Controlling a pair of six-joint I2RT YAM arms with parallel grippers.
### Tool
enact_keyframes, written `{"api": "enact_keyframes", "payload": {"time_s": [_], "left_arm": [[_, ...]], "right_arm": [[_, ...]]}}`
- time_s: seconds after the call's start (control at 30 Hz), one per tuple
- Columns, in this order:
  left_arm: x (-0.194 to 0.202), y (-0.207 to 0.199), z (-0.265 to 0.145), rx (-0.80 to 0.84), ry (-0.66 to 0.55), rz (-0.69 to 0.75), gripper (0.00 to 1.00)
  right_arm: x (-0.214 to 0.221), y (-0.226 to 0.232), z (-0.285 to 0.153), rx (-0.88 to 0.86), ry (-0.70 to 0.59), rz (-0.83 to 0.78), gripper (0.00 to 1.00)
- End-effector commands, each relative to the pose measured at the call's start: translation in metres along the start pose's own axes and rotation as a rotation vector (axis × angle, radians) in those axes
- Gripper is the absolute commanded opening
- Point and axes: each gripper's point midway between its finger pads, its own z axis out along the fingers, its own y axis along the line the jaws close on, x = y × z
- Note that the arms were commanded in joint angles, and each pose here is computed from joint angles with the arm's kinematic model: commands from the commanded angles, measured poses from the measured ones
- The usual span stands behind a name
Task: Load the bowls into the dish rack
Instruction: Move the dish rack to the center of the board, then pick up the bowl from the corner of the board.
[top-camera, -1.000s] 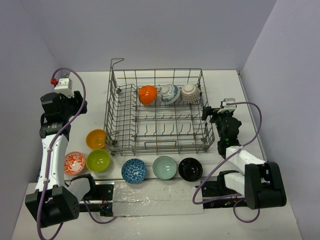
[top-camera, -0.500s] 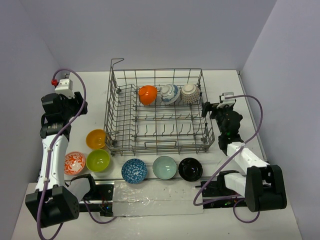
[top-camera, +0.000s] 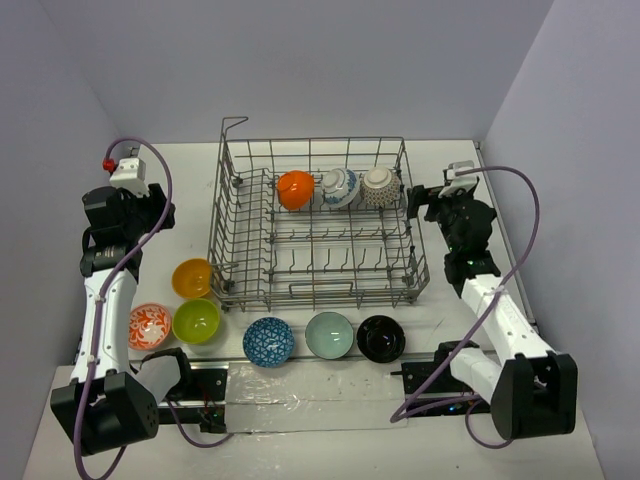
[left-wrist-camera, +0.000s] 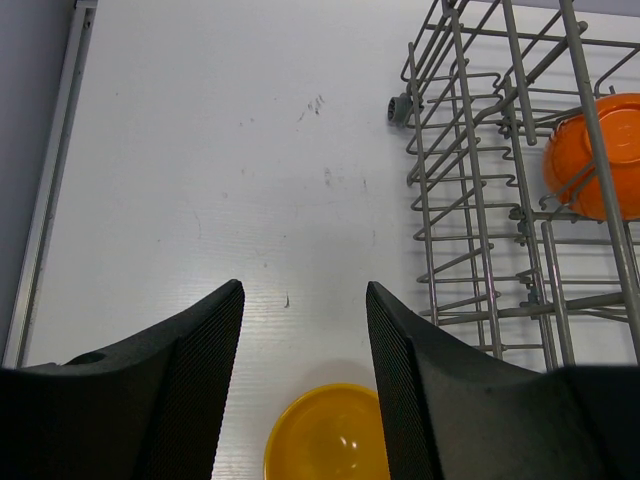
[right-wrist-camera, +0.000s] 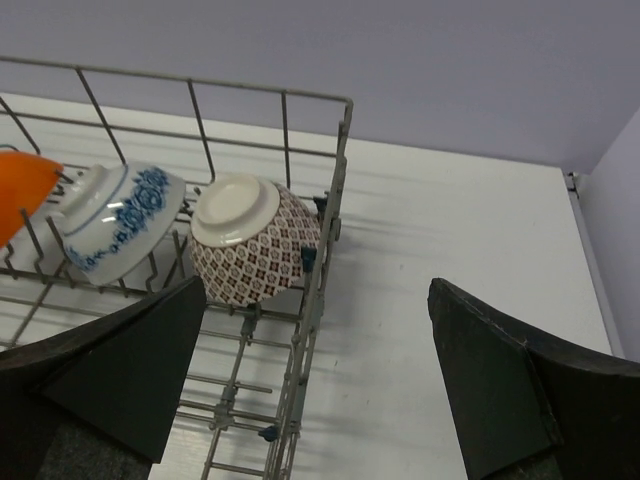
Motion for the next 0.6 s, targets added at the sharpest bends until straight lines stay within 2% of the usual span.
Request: {"api": "enact_keyframes", "payload": {"time_s": [0.0,0.1,0.13,0.33,0.37,0.5,0.57], "left_arm": [[-0.019,-0.002,-0.004,0.011,-0.062,0.010,0.57],[-0.022,-0.003,-0.008,0.014,-0.062,0.010,0.56],[-0.022,-0.003,-0.009,0.013,-0.062,0.013,0.56],[-0.020,-0.002,-0.016,0.000,-0.056,0.036,0.57],[-0.015,-0.001,-0.016,-0.005,-0.031,0.034,0.57],[-0.007,0.006,-0.018,-0.035,0.020,0.068,0.56],[-0.005,0.003,-0.022,-0.024,0.025,0.076,0.57]], "right_arm": [[-0.041,0.004,-0.012,-0.022,-0.015,-0.013,1.00],[-0.061,0.003,-0.022,-0.022,-0.019,-0.021,1.00],[-0.056,0.004,-0.027,-0.027,0.023,-0.025,1.00],[-0.073,0.012,-0.057,-0.060,0.081,-0.004,1.00],[-0.084,0.017,-0.063,-0.088,0.067,-0.001,1.00],[-0.081,0.029,-0.085,-0.140,0.145,0.022,1.00],[-0.087,0.027,-0.093,-0.129,0.143,0.026,1.00]]}}
